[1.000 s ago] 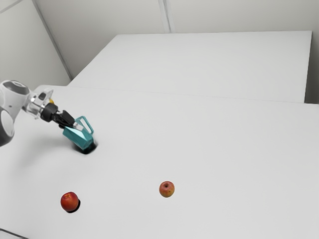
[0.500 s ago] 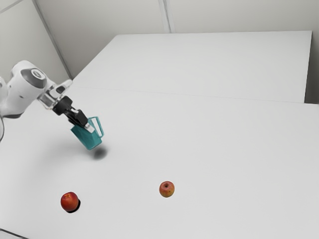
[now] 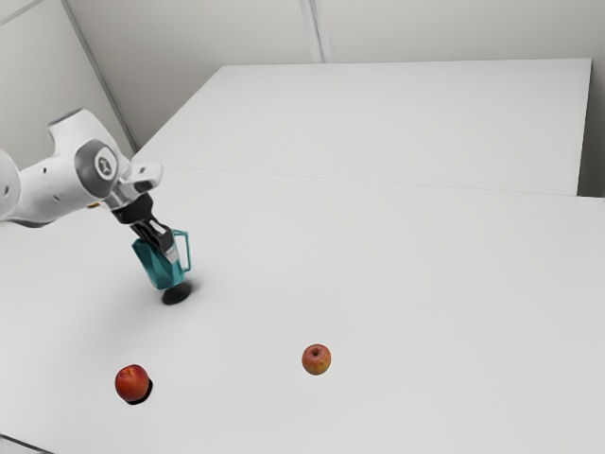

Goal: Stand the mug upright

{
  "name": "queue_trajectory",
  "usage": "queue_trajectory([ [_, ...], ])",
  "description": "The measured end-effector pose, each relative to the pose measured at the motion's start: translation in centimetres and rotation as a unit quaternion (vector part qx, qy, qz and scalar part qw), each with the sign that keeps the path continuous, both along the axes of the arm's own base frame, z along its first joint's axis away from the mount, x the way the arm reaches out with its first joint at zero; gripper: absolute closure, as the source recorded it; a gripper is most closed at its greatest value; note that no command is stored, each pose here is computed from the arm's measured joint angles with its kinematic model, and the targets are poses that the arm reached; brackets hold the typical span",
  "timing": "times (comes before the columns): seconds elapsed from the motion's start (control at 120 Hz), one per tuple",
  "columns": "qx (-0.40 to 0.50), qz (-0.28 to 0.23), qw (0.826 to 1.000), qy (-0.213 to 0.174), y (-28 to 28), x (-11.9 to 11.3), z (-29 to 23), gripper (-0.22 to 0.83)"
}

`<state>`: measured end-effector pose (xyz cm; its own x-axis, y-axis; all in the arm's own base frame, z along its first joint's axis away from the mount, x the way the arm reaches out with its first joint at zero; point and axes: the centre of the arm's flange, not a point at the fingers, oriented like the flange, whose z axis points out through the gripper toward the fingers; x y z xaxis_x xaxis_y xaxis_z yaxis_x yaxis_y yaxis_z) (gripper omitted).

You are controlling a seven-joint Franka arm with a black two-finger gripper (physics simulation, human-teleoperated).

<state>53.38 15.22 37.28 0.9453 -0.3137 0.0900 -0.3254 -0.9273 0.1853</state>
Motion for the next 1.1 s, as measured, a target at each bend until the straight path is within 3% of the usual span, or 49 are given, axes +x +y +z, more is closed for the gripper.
queue_trajectory([
  [0.483, 0.069, 0.032, 0.993, -0.086, -5.2, -3.5, 0.3, 0.79],
  [0.875, 0.078, 0.082, 0.988, -0.106, -5.6, -4.1, -1.3, 0.79],
  [1.1, 0.082, 0.101, 0.988, -0.088, -5.4, -3.9, -3.4, 0.79],
])
